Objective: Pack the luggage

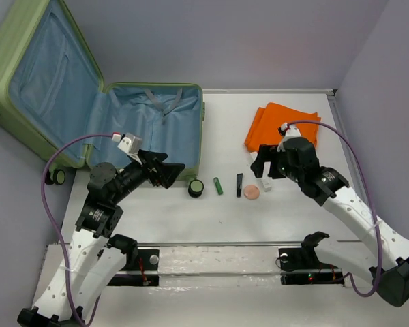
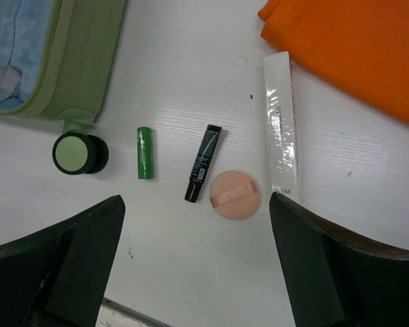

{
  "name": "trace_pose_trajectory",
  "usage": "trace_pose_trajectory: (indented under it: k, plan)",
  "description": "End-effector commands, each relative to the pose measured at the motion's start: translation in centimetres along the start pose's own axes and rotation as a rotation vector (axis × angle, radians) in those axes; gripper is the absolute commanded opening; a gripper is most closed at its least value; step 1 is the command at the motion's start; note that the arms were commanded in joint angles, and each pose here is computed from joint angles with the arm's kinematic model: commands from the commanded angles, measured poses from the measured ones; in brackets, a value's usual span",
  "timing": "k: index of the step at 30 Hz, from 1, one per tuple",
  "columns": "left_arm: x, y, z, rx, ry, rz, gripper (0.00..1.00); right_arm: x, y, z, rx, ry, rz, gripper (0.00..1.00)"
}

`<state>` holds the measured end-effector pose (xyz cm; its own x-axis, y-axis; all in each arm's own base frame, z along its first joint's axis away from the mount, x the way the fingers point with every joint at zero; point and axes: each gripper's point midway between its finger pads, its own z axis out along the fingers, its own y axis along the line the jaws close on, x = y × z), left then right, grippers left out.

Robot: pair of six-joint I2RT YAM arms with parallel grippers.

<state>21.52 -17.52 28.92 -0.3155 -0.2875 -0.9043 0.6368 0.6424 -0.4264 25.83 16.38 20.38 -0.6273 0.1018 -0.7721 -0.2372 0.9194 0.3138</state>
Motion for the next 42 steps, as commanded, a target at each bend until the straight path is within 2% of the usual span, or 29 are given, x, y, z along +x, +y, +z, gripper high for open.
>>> trace_pose_trajectory:
  k: [1,8,18,26,30,34,38,39,42]
  plan:
    - [-4.0,-2.8,0.0,0.091,-0.068,0.071,0.99,0.1,-2.9,-0.2,0.150,-0.029,0.008,0.92]
    - [-2.2,-3.0,0.1,0.160,-0.069,0.061,0.99,3.0,-4.5,2.3,0.226,0.085,-0.007,0.91]
    - [-2.2,-2.1,-0.3,0.094,-0.081,0.066,0.99,5.1,-5.5,5.3,0.280,0.191,-0.050,0.91]
    - [-2.2,-2.3,-0.5,0.098,-0.084,0.072,0.99,7.0,-6.9,8.6,0.295,0.265,-0.027,0.85]
    - [-2.2,-2.4,-0.6,0.099,-0.083,0.074,0.99,6.6,-8.2,10.8,0.299,0.272,-0.022,0.82]
    - [-2.2,-2.4,-0.6,0.103,-0.080,0.077,0.99,7.1,-8.7,12.7,0.309,0.333,-0.045,0.72]
    - [-2.3,-2.5,-0.7,0.101,-0.084,0.082,0.99,6.1,-9.1,13.1,0.334,0.314,-0.068,0.47]
    - [-2.3,-2.4,-0.7,0.098,-0.085,0.082,0.99,6.0,-9.0,13.1,0.332,0.312,-0.070,0.37]
    - [-2.4,-2.3,-0.8,0.088,-0.087,0.088,0.99,4.9,-9.3,11.9,0.359,0.290,-0.081,0.29]
